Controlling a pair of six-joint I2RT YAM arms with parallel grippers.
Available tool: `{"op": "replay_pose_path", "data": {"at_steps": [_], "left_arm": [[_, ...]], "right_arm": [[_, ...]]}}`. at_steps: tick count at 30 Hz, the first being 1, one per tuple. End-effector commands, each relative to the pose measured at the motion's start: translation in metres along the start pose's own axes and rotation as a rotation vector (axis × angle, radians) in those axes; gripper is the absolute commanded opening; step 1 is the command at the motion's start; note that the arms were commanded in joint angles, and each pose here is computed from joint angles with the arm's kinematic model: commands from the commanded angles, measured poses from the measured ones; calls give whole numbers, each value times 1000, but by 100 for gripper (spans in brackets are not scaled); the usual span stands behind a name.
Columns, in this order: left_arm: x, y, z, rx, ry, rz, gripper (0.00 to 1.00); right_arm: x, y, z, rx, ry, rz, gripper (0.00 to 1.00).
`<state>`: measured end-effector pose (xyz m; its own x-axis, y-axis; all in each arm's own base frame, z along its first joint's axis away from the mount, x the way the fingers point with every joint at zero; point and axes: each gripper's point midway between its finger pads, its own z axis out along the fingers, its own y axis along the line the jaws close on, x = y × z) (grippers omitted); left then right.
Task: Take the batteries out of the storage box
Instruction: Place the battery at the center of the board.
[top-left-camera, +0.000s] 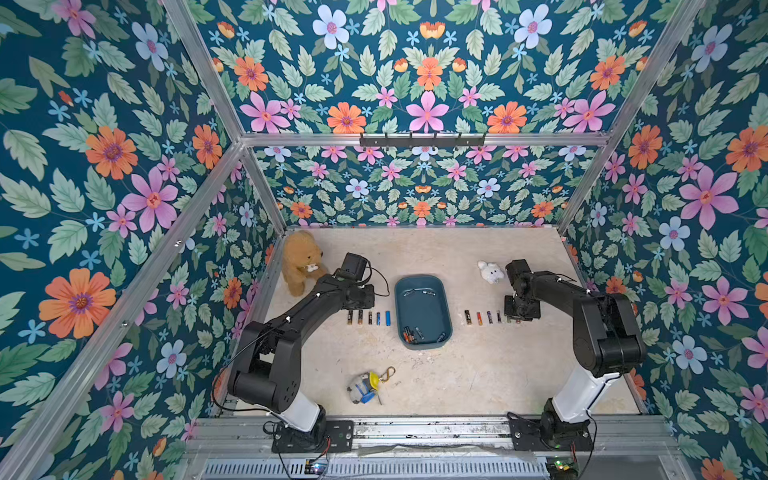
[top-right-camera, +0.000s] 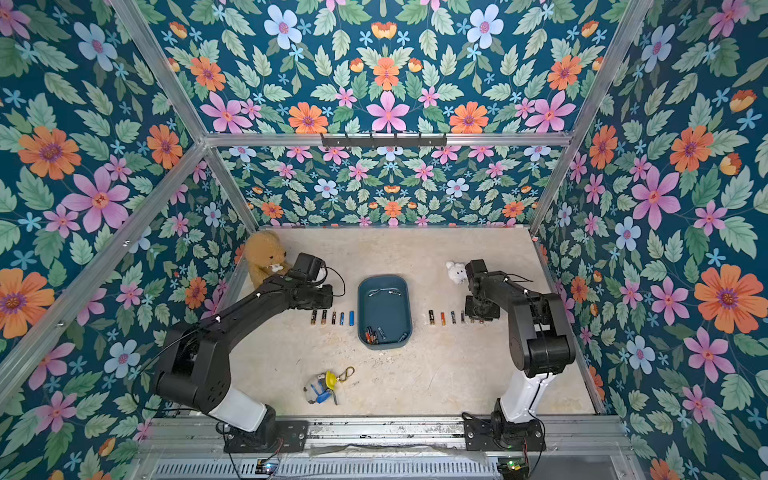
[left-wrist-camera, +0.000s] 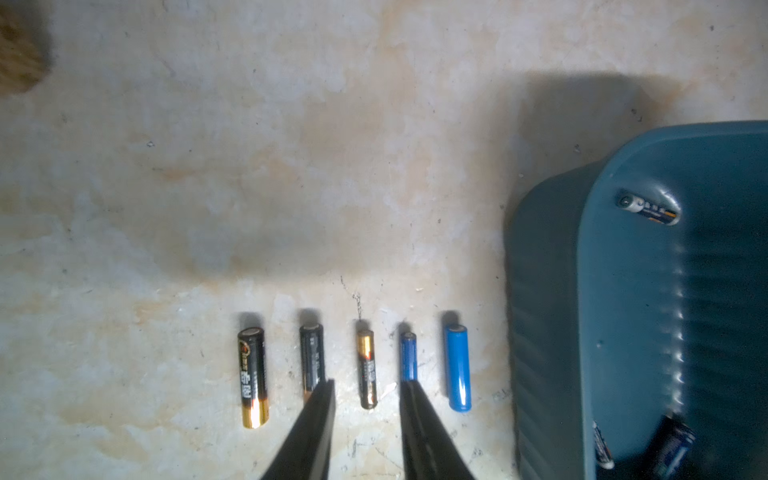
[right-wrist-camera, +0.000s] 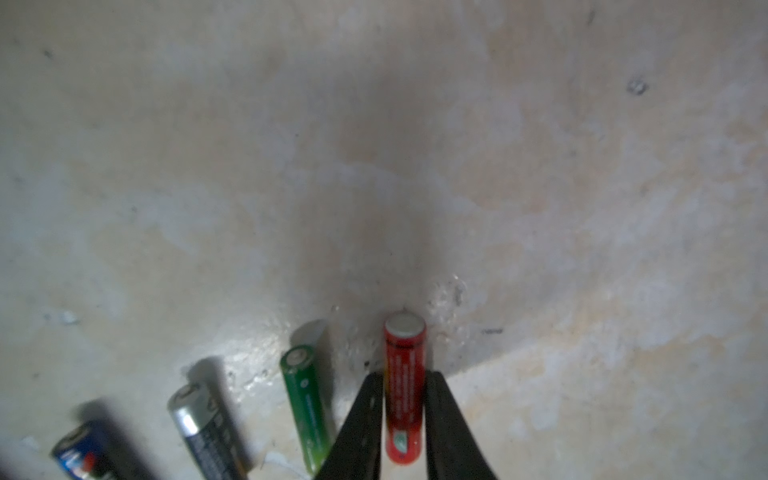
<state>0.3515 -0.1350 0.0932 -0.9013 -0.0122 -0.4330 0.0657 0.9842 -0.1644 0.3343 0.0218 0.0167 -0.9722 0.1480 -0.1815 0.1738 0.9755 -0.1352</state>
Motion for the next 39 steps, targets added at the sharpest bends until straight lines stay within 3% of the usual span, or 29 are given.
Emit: {"op": "replay_pose_path", "data": {"at_steps": [1,28,39], "left_arm": [[-2,1,-2,-6,-9,-3,33],[-4,0,-5,-5,-13,1,33],[-15,-5,-14,8,-34,3,35]], "right_arm": [[4,3,1,-17,21,-8,24],[-9,3,-15,-22,-12,5,25],[-22,4,-38,-34,-68,19,26]]}}
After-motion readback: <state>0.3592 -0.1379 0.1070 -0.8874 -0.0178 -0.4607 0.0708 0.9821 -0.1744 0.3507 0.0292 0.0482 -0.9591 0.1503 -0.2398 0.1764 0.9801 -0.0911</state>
